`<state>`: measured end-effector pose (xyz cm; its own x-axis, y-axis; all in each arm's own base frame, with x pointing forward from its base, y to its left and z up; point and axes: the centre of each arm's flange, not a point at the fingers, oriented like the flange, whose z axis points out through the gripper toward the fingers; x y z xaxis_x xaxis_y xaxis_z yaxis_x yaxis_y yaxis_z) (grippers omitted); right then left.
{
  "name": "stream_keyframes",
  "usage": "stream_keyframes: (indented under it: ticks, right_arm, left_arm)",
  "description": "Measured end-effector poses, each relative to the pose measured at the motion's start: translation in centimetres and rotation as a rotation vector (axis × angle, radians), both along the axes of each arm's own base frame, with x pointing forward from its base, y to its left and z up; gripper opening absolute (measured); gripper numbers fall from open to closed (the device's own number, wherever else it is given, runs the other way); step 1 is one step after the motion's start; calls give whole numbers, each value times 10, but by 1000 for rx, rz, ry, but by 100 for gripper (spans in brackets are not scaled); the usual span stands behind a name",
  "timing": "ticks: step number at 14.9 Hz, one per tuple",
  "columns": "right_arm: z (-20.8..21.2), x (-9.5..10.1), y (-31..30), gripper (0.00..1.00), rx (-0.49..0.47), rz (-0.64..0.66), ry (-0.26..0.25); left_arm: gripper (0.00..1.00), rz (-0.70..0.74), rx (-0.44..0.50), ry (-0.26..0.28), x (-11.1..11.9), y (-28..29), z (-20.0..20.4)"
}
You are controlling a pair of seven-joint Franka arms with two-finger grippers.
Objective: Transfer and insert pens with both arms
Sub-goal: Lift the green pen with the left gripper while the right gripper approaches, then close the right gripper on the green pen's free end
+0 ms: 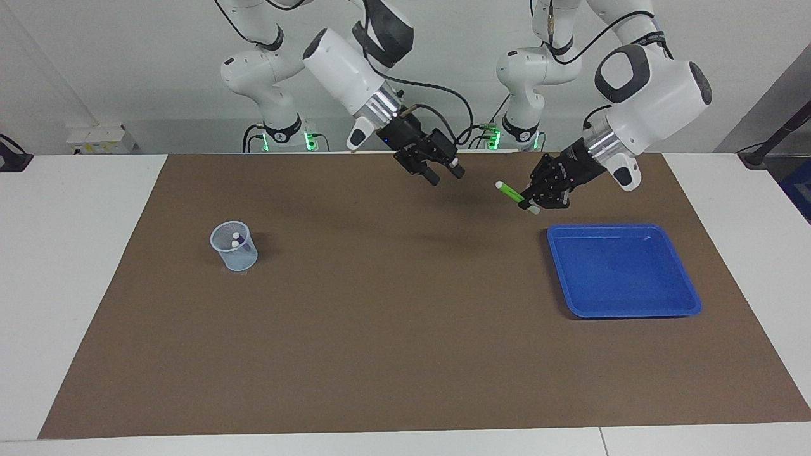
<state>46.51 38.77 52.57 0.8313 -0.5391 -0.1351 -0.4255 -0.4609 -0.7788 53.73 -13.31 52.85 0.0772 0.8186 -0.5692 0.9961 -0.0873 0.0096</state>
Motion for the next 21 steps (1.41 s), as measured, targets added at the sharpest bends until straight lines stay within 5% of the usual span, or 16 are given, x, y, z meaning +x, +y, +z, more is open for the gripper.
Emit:
stream_keyframes:
  ticks: [3,9,12,14,21]
  right_arm:
    - [0,-17,32,90,5,46,-25]
    - [-4,-8,43,88,-24,101,-86]
    - [-4,-1,49,75,-23,103,-97]
    - [-3,3,49,53,-22,101,-100]
    - [-4,14,42,49,-34,93,-117]
  left_arm:
    - [18,14,2,18,-11,-14,2]
    - [18,7,4,19,-17,-21,1]
    - [18,-1,4,14,-19,-24,3]
    - [18,-10,4,11,-21,-27,4]
    - [18,-23,4,6,-23,-27,5]
